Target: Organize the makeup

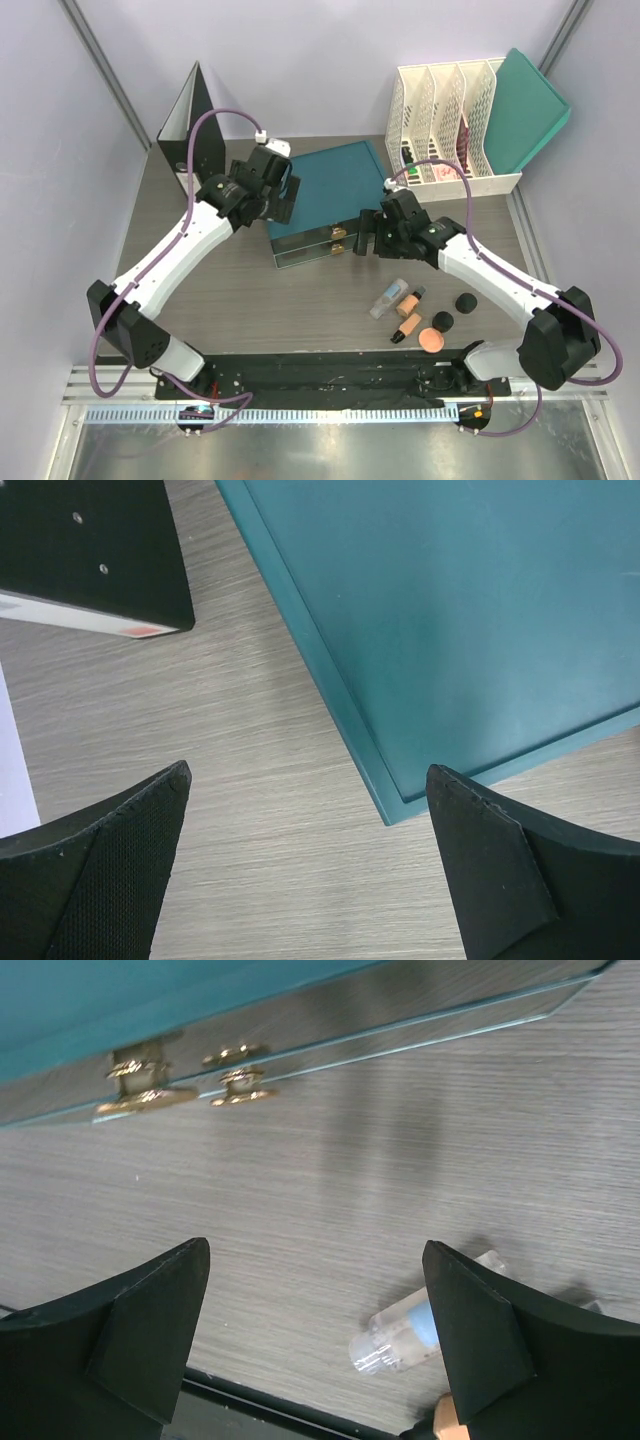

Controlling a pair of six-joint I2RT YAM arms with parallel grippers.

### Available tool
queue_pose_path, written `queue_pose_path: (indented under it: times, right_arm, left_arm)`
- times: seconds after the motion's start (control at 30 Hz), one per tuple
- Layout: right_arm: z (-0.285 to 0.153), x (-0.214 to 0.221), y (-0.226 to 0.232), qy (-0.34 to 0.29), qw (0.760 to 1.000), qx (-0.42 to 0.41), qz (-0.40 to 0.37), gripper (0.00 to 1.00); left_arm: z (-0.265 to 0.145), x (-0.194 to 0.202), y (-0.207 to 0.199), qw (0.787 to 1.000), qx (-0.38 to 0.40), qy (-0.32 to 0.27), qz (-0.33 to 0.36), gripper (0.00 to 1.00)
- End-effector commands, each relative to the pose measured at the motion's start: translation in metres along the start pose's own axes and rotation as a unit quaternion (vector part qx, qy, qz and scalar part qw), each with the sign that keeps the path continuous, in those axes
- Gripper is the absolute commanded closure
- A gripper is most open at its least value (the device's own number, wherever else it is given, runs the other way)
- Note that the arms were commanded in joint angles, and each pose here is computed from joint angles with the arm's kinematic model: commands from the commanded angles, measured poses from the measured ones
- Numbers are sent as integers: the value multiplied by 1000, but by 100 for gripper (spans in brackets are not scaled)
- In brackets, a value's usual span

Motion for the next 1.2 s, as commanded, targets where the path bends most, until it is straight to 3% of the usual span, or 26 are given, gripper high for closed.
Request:
queue_pose_path:
  times: [0.0,0.23,0.37,0.4,0.47,0.5,1.03,1.17]
  right_arm:
    - [-15,-3,15,-29,999,-13,-8,8]
    - [-11,-2,33,-32,999,-10,-28,11]
    - [-8,-5,41,-34,999,-12,-37,11]
    - [-7,-6,43,-36,998,-15,-38,11]
    - [-3,-9,43,-43,998,-10,-41,11]
    - [-2,-11,44,-47,998,-7,-42,11]
    - [32,-37,73,-65,995,-25,-70,11]
    - [43,-34,72,-66,994,-28,-77,15]
  left_arm:
    - [-1,-5,0,1000,10,-16,11,0]
    - [9,-14,-7,999,28,-24,35,5]
    - [17,-20,-13,998,38,-29,42,24]
    - [19,-20,-15,997,47,-28,49,52]
    - [27,-21,-25,994,81,-29,66,93]
    - [29,-21,-28,994,86,-24,69,100]
    - [67,-6,-46,993,79,45,73,100]
    - [65,-6,-49,993,96,40,59,100]
Point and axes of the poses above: each gripper's point midway between its finger pads, its own z axis out along the fingers, its own y axis along the line the jaws close on, x = y × z, the point moved 8 cm from there along -z, back along the fingers, and after that the axes turned 4 degrees about z, right-handed, at the moved point
